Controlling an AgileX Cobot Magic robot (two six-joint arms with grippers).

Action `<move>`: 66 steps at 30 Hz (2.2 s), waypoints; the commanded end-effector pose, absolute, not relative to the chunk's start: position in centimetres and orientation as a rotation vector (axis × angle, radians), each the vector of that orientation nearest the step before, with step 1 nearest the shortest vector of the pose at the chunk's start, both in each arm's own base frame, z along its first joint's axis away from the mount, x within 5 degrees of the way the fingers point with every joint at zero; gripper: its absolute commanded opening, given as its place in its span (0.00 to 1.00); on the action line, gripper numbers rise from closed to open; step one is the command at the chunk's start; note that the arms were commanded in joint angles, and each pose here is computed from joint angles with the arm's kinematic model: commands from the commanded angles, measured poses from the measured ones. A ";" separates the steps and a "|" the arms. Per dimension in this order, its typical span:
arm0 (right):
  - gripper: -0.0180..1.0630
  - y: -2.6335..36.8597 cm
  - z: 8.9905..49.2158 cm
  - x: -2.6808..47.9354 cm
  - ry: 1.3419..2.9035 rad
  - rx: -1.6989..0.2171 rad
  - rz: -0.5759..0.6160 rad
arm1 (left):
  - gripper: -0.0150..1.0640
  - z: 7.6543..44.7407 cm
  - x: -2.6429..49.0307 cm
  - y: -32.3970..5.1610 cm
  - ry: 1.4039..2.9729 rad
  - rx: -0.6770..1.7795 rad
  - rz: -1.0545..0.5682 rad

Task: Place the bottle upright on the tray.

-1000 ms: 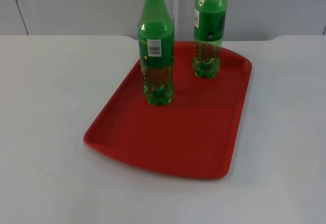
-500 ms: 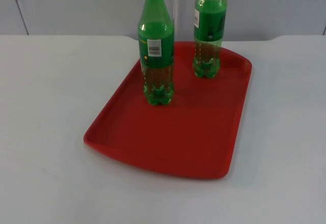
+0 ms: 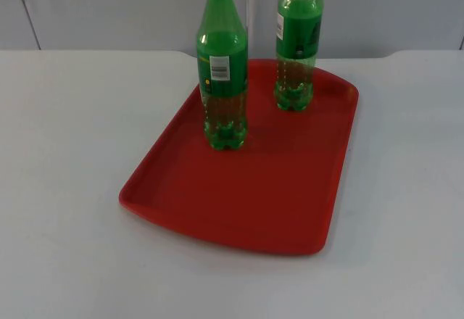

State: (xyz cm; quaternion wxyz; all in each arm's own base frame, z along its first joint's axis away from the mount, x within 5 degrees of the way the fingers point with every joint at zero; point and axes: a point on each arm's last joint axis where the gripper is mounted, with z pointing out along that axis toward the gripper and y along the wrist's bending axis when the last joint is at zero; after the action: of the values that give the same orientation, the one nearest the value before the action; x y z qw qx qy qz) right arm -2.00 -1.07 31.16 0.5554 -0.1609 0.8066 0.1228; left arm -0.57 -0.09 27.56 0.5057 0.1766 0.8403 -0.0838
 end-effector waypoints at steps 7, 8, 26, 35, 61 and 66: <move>0.99 -0.5 28.9 -0.7 1.951 -0.414 0.258 | 0.99 27.4 -0.6 -0.1 2.027 0.424 -0.205; 0.99 -0.5 28.4 -0.7 1.987 -0.433 0.241 | 0.99 27.4 -0.6 -0.1 2.027 0.424 -0.205; 0.99 -0.5 28.0 -0.6 2.011 -0.438 0.239 | 0.99 27.4 -0.6 -0.1 2.027 0.424 -0.205; 0.99 -0.5 28.0 -0.6 2.011 -0.438 0.239 | 0.99 27.4 -0.6 -0.1 2.027 0.424 -0.205; 0.99 -0.2 28.0 -0.7 2.009 -0.444 0.238 | 0.99 27.4 -0.6 -0.1 2.027 0.424 -0.205; 0.99 -0.1 28.0 -0.7 2.026 -0.340 0.175 | 0.99 27.4 -0.6 -0.1 2.027 0.424 -0.205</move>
State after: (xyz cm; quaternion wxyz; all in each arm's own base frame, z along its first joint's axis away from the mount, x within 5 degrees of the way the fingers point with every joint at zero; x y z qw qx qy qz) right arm -0.71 -0.20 28.00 0.5099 -0.1596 0.8407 0.0883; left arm -0.57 -0.09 27.56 0.5057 0.1766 0.8403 -0.0838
